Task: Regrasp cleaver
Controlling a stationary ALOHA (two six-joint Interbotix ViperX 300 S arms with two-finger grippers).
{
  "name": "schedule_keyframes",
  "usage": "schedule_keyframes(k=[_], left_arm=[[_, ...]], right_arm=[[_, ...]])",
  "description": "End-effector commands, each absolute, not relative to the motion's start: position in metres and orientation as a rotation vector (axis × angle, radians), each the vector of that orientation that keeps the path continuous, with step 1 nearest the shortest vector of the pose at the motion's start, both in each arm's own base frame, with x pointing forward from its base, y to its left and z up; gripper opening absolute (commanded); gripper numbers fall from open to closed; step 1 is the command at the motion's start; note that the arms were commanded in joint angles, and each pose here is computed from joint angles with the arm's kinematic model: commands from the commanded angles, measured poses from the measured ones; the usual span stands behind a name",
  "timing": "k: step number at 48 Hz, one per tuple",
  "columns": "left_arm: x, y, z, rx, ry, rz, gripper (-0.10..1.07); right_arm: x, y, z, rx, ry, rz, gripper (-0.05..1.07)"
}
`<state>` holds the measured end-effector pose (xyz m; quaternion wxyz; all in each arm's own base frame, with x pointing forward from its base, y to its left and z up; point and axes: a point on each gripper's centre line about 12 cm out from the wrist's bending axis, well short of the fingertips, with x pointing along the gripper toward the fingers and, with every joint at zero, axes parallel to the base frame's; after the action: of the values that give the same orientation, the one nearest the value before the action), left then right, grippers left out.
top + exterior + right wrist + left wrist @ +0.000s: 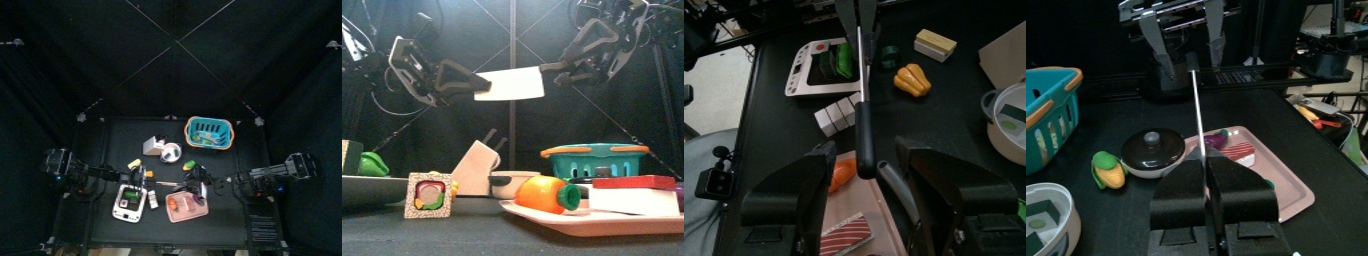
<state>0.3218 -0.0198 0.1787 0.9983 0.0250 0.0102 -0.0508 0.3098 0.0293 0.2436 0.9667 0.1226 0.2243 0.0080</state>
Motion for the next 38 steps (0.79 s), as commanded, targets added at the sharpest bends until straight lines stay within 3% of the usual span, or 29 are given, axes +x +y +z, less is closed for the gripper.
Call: schedule_keyframes(k=[1,9,16,22,27,38], left_arm=[[0.326,-0.020,0.187,0.050,-0.015,-0.100,0.23],[0.324,-0.020,0.187,0.050,-0.015,-0.100,0.23],[0.322,-0.020,0.187,0.049,-0.015,-0.102,0.23],[0.322,-0.020,0.186,0.050,-0.010,-0.102,0.23],[0.322,-0.021,0.187,0.050,-0.012,-0.103,0.23],[0.319,-0.021,0.183,0.049,-0.001,-0.105,0.23]], right_arm=[[0.309,0.030,0.252,0.304,0.432,0.014,0.86],[0.306,0.032,0.263,0.447,0.410,0.011,0.86],[0.304,0.035,0.292,0.601,0.343,0.062,0.87],[0.311,0.017,0.308,0.759,0.286,0.017,0.87],[0.316,-0.007,0.306,0.881,0.259,-0.048,0.87],[0.321,-0.022,0.313,1.026,0.210,-0.023,0.87]])
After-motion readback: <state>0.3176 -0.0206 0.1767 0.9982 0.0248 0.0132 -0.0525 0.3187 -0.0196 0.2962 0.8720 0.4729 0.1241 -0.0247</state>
